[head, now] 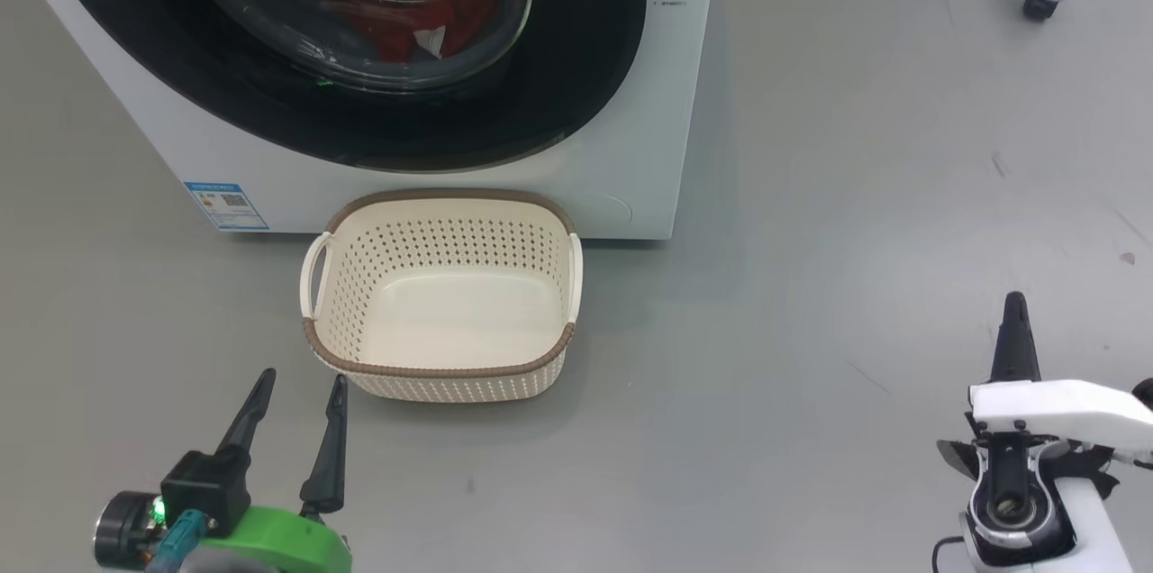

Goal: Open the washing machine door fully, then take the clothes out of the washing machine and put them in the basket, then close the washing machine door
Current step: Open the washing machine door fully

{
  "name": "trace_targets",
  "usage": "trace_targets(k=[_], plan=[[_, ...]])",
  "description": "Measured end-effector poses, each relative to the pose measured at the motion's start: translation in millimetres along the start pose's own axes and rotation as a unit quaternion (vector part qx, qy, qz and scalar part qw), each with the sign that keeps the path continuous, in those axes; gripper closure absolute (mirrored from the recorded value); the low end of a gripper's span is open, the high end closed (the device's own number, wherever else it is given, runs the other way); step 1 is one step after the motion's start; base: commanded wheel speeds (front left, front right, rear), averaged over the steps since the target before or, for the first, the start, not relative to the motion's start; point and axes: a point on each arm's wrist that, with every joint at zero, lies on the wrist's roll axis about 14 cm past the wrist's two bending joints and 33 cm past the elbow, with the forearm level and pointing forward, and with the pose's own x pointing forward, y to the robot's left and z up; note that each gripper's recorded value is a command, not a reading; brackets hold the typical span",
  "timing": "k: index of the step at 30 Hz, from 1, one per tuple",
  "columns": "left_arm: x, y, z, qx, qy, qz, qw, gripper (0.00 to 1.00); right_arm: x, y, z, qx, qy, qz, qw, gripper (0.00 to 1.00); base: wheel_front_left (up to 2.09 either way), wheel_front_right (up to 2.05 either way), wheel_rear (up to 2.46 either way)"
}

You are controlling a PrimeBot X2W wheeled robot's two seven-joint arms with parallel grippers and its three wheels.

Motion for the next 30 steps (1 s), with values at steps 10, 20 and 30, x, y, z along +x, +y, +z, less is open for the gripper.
trace_targets(k=[10,20,30], plan=[[18.1,2.2,-5.0,-0.004,0.009,0.0,1.0,0.0,58.5,54.9,-20.2,0.159,0.061,0.043,0.985,1.0,0.0,0.0,0.0],[32.9,11.2,-11.9,-0.011,0.019,0.009,1.0,0.0,111.2,117.3,-36.8,0.178,0.112,0.111,0.971,1.0,0.0,0.0,0.0],[42.1,32.9,-22.4,-0.019,0.034,0.04,0.998,0.0,169.1,153.8,-50.4,0.188,0.137,0.153,0.961,1.0,0.0,0.0,0.0]])
